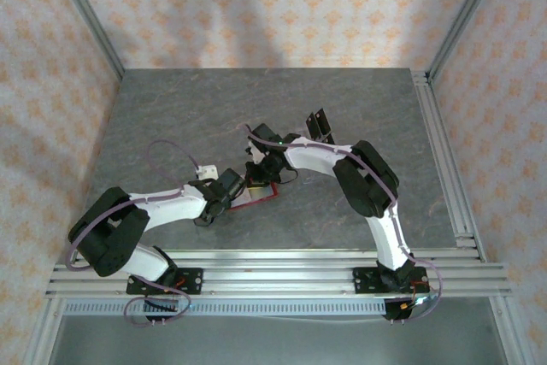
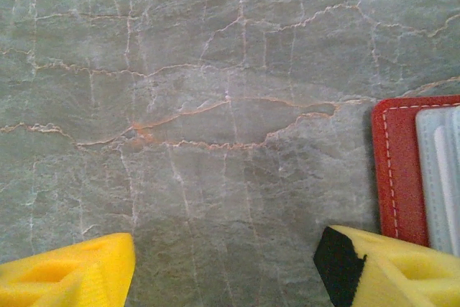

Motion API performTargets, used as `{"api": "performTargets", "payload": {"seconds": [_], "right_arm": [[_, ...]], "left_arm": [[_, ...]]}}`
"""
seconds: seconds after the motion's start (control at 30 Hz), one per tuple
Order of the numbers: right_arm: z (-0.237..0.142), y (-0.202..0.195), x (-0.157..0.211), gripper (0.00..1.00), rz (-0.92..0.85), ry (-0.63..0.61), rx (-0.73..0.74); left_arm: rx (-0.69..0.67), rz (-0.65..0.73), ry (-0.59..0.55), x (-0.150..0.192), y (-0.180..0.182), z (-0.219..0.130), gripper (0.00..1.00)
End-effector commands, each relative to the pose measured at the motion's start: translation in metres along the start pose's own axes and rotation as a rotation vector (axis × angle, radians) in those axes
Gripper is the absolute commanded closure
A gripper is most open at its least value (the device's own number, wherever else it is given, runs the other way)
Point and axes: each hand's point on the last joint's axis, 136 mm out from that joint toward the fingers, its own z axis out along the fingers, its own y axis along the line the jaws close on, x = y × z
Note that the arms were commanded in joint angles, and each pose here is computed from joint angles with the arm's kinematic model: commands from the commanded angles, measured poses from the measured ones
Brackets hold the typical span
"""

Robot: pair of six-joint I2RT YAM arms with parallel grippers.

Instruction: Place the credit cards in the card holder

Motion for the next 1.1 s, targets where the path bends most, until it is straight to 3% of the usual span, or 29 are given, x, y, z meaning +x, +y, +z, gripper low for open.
{"api": "performTargets", "payload": {"seconds": [0.0, 0.3, 0.67, 1.07], "right_arm": [[-0.016, 0.001, -0.005, 1.0, -0.014, -0.043, 0.002], [-0.017, -0.043, 0.0, 1.0, 0.04, -0.028, 0.082], [-0.037, -0.017, -0.01, 1.0, -0.001, -0.07, 0.034], [-0.012, -0.022, -0.007, 1.0, -0.01, -0.009, 0.044]], "left_arm": [[-0.011, 0.009, 0.051, 0.018, 0.004, 0.009, 0.28], [-0.011, 0.009, 0.048, 0.017, 0.004, 0.007, 0.28], [-0.011, -0.035, -0.019, -0.01, 0.008, -0.011, 0.27], [-0.024, 0.001, 0.02, -0.009, -0.006, 0.002, 0.27]]}}
